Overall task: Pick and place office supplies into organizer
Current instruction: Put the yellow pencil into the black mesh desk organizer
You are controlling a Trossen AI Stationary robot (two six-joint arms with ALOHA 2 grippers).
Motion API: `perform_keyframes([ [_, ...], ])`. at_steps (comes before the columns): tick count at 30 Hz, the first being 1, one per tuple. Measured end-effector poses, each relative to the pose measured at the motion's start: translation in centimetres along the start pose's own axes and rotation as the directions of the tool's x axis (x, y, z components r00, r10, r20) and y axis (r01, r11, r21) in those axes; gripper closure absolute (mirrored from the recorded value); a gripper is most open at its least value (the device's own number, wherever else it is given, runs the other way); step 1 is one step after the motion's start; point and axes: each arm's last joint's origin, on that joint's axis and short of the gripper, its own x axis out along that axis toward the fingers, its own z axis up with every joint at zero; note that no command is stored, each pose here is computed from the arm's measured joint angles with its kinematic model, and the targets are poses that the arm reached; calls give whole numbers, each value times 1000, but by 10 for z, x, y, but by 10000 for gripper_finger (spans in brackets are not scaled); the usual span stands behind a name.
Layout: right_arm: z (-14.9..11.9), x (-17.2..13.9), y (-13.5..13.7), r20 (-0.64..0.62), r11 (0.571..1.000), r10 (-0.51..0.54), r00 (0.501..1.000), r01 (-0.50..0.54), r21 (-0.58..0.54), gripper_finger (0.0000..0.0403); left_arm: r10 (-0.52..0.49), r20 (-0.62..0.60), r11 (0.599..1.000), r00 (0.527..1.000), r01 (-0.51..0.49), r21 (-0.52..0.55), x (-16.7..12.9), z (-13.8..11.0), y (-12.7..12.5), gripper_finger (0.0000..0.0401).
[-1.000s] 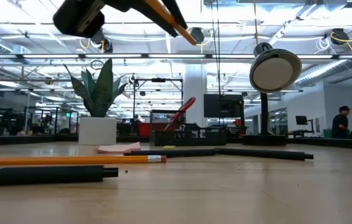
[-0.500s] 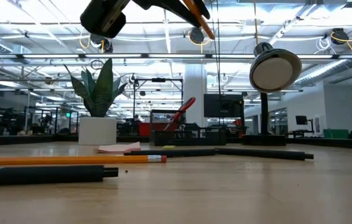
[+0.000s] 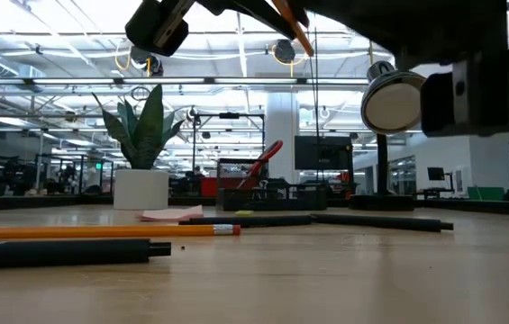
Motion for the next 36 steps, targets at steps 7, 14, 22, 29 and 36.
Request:
perform_keyframes([
  [7, -4, 3, 0, -10, 1000, -7, 1000, 7, -1, 208, -2, 4, 1000, 1000, 2, -5, 1, 2, 0, 367],
  [14, -16, 12, 1, -24, 1000, -5, 1000, 4, -13, 208, -6, 7, 1000, 1000, 6, 9, 1, 3, -1, 378],
  [22, -15, 12, 1, -20, 1000, -5, 1000, 5, -25, 231, -10, 17, 1000, 1000, 9, 13, 1, 3, -1, 371],
  [29, -15, 12, 0, -20, 999, -6, 1000, 5, -38, 305, -13, 13, 1000, 1000, 13, 3, 1, 3, -1, 374],
  [36, -15, 12, -5, -25, 999, -48, 999, 48, -4, 373, -45, 7, 999, 999, 46, -22, 1, 3, -4, 379],
])
